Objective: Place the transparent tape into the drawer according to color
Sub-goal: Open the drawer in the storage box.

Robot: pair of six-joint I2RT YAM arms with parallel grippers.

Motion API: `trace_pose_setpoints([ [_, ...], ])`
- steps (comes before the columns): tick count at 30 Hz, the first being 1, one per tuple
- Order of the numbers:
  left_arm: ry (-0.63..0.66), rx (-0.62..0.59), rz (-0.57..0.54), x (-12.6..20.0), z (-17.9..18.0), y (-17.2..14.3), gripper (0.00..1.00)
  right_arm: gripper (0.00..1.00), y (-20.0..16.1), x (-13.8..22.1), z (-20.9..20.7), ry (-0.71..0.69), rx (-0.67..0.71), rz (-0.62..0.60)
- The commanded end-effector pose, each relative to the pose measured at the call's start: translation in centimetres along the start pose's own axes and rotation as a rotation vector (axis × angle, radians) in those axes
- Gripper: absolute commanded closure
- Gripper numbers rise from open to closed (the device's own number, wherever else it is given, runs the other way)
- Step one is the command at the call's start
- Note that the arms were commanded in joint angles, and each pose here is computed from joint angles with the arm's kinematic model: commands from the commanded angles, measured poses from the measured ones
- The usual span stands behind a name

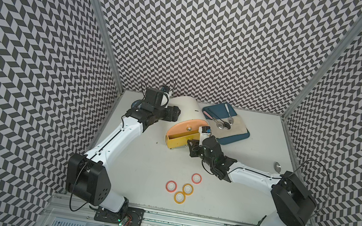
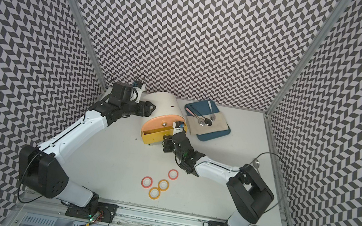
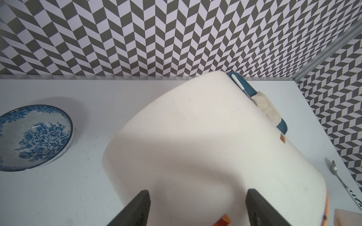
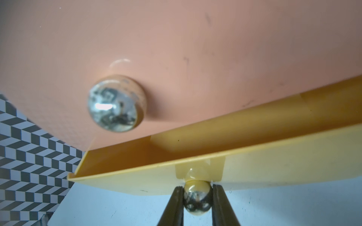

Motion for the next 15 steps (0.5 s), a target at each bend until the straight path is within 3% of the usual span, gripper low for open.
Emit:
trace_pose_setpoints([
  [1,0.042,-0.005,0.133,-1.0,1.4,-3.7,0.20,0.88,0.6,2.0,0.9,0.030,-0.024,-0.028],
  [12,0.048,-0.004,0.133,-1.0,1.5,-3.8,0.20,0.88,-1.5,3.9,0.1,0.015,-0.019,0.030],
  [13,0.049,-0.003,0.133,-1.0,1.5,-3.8,0.20,0.87,-1.5,3.9,0.1,0.014,-0.016,0.029],
  [15,0.048,-0.004,0.132,-1.0,1.5,-3.8,0.20,0.75,-1.5,4.0,0.2,0.013,-0.010,0.033],
])
Point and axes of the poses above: each gripper's point midway between its finger pads, its own x axis back along the fingers, its own z axis along the line the jaws close on, y = z × x, the point moved 1 cm from there along x, back along the fingers, and after that the axes turned 1 degree about x, right-handed, at the moved point
